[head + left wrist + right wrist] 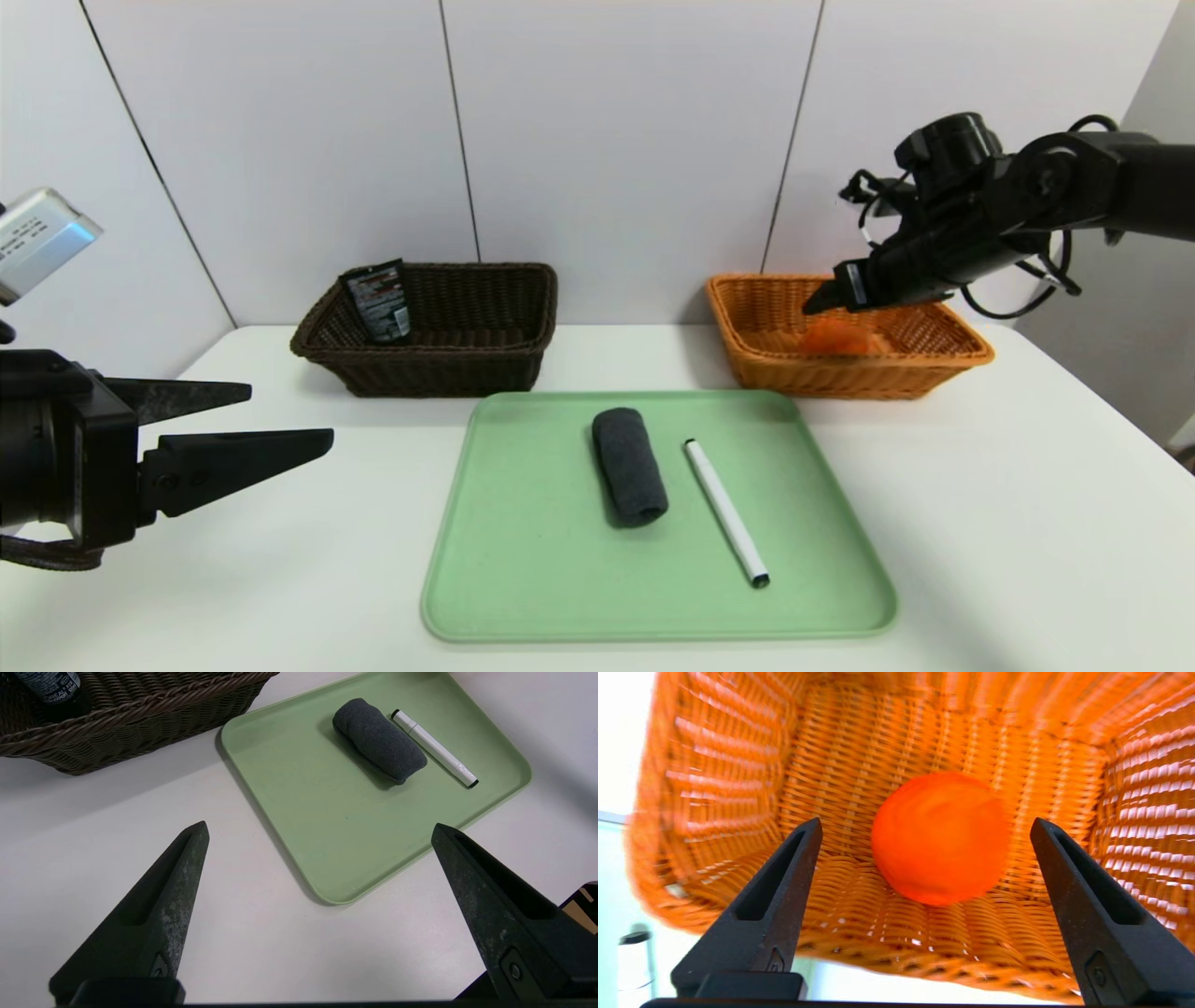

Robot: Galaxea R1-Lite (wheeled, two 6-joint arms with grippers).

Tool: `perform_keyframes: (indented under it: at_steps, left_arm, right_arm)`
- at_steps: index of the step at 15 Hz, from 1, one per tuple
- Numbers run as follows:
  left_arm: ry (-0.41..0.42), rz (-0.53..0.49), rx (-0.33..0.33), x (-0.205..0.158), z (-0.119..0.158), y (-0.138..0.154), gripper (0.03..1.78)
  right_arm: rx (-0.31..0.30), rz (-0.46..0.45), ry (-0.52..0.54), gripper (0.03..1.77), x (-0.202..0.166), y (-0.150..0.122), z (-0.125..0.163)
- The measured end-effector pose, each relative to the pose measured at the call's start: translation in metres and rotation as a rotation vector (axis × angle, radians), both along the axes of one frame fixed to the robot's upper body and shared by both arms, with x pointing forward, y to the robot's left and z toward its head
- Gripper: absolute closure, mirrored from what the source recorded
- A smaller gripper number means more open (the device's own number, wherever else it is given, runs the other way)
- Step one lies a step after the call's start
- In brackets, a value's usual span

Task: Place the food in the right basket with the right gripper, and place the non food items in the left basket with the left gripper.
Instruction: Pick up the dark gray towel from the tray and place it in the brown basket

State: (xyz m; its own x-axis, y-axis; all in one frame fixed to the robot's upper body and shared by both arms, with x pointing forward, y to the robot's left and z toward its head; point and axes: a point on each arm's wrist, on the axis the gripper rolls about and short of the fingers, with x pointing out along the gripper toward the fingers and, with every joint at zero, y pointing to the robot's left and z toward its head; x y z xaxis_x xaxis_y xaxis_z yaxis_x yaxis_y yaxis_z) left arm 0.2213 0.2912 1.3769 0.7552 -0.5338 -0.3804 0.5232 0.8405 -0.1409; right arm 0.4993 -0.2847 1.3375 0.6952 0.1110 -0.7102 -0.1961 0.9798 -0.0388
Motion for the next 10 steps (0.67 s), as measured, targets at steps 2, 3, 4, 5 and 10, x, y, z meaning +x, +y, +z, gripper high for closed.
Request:
perform_keyframes:
  at_steps: [2,3,4,5,10]
  left_arm:
    - [0.000,0.002,0.002,0.001,0.000,0.000,0.12]
    - [0.001,0.002,0.001,0.002,-0.001,-0.001,0.12]
    - [-0.006,0.002,-0.001,0.005,0.000,-0.001,0.12]
    - [-0.021,-0.001,-0.008,0.009,0.001,-0.003,0.12]
    - [-0.040,-0.062,-0.015,0.032,0.001,-0.018,0.12]
  right_arm:
    - [0.021,0.016,-0.038,0.21,-0.013,-0.001,0.020]
    - [0.026,0.018,-0.051,0.20,-0.021,-0.002,0.030]
    - [0.027,0.020,-0.063,0.19,-0.032,-0.003,0.042]
    - [0.029,0.020,-0.069,0.17,-0.044,-0.005,0.053]
    - [0.089,-0.032,-0.094,0.13,-0.122,-0.015,0.108]
